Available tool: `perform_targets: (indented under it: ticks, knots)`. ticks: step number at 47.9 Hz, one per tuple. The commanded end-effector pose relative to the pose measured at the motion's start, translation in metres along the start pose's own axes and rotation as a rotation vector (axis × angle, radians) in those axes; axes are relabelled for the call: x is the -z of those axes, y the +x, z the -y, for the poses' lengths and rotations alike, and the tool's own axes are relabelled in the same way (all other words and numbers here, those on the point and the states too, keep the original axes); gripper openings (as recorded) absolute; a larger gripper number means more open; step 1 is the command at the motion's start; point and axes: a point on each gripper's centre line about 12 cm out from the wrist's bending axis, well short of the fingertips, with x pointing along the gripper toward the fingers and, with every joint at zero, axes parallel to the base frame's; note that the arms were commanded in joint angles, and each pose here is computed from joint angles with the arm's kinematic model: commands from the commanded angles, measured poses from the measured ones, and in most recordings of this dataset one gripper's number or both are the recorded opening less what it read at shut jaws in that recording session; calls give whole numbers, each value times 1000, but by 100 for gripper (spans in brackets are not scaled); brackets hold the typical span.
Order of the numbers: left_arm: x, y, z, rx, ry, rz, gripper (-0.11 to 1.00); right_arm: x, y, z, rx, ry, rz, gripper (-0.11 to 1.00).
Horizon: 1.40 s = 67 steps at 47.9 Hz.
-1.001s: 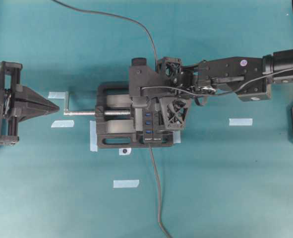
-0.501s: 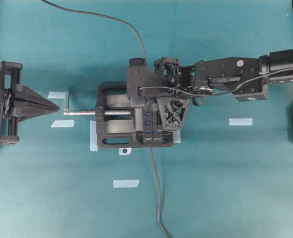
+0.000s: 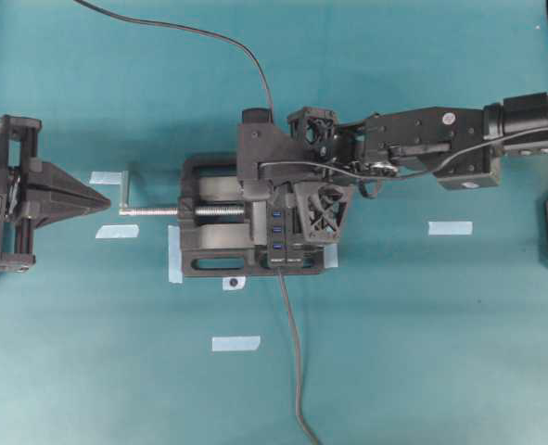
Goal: Insert the USB into the center port of the fixed hub
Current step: 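Align the plug with the hub's center port and push it in, then press the plug fully home, then open the right gripper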
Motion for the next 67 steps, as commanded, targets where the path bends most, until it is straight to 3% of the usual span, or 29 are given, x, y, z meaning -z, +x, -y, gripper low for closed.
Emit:
perform_targets:
  ticks: [1,67]
  knots:
    - [-5,0,0,-1,-1,17,0,-1,-2,-2,-3,-1,-1,9]
    - [-4,0,0,0,0,14,0,11,12,-6,-17,-12,-97,7]
